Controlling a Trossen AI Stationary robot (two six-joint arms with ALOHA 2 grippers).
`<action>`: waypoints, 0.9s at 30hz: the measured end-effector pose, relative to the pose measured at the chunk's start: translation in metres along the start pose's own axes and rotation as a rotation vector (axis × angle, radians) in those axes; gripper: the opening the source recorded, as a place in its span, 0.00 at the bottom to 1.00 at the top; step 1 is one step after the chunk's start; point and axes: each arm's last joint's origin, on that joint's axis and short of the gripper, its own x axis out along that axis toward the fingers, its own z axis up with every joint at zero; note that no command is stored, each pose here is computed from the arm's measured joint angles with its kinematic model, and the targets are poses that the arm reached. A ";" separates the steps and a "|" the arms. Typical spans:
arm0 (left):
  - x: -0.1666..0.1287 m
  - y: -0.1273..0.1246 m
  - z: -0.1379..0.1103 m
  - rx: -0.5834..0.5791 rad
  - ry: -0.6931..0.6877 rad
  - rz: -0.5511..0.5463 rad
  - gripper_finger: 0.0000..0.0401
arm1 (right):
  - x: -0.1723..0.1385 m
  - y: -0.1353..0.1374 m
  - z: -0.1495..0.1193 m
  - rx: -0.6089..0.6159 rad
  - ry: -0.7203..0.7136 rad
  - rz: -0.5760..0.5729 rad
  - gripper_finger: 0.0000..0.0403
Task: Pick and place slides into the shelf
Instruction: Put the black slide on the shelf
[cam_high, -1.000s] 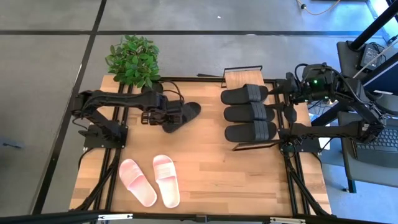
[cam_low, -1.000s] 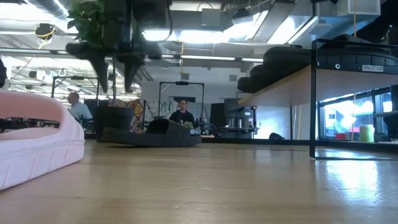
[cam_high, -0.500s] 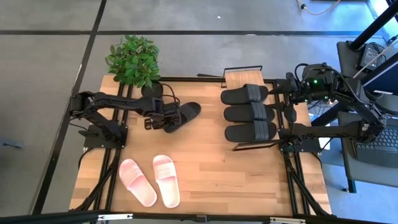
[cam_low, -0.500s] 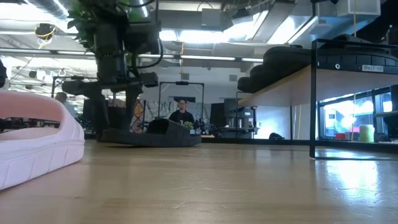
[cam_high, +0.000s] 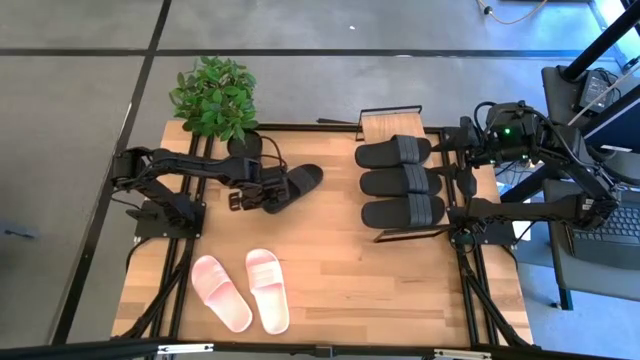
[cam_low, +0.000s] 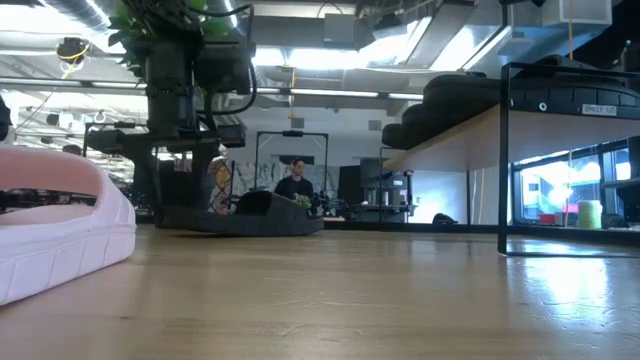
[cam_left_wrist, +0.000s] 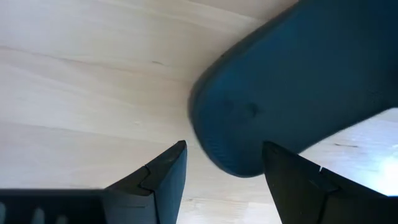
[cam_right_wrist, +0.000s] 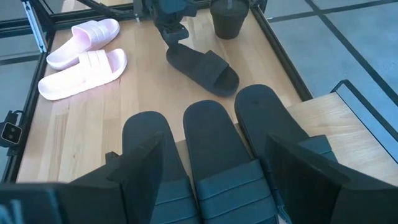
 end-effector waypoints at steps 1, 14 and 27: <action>0.000 0.000 0.000 -0.005 0.000 0.005 0.49 | 0.000 0.000 0.000 0.000 0.000 0.000 0.68; 0.000 0.002 0.001 -0.046 -0.019 0.012 0.49 | 0.000 0.000 0.000 -0.003 0.000 0.000 0.68; 0.019 0.008 0.001 -0.077 -0.032 -0.055 0.49 | 0.000 0.000 0.000 -0.002 0.000 0.000 0.68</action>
